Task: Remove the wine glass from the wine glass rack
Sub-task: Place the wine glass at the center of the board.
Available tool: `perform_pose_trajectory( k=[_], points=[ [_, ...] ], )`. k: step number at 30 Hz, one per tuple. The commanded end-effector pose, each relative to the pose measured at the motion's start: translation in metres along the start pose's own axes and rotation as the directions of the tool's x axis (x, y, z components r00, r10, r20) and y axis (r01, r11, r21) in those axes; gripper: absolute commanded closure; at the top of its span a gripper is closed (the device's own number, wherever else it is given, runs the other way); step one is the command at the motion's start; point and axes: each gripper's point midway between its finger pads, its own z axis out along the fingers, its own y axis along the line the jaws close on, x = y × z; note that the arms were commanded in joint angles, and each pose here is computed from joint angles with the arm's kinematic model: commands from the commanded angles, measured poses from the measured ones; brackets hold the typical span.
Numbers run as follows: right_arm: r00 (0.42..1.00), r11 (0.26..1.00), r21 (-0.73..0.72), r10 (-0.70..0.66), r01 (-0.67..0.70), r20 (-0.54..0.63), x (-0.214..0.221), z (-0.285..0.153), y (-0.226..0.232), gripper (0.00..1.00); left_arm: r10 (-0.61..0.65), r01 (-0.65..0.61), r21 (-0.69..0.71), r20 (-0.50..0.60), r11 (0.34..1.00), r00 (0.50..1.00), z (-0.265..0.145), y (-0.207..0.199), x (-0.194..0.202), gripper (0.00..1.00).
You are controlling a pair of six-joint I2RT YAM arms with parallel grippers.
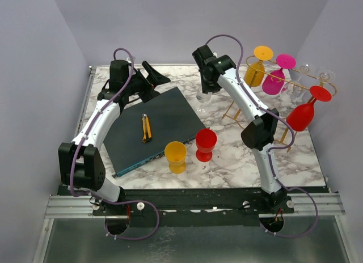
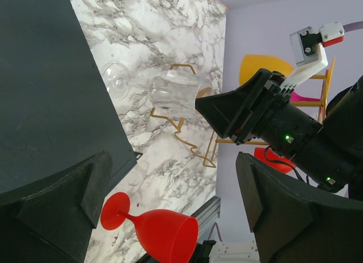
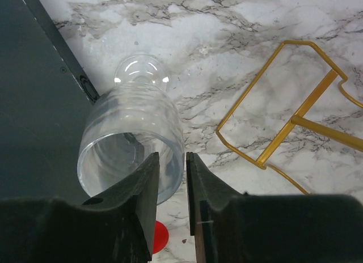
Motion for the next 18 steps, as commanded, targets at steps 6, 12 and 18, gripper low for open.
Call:
perform_pose_trajectory(
  k=[6,12,18],
  points=[
    [0.997,0.999,-0.043,0.036,-0.033,0.074,-0.023,-0.007,0.008,0.6,0.015,-0.016,0.015,0.021,1.0,1.0,-0.006,-0.012,-0.005,0.01],
    [0.994,0.998,-0.044,0.047,-0.043,0.101,-0.03,-0.011,0.006,0.55,0.023,-0.023,0.023,0.019,0.999,1.0,-0.005,-0.015,-0.006,0.01],
    [0.988,0.997,-0.036,0.068,-0.064,0.137,-0.038,-0.019,0.002,0.53,0.03,-0.03,0.032,0.013,0.999,0.999,-0.004,-0.018,-0.005,0.01]
  ],
)
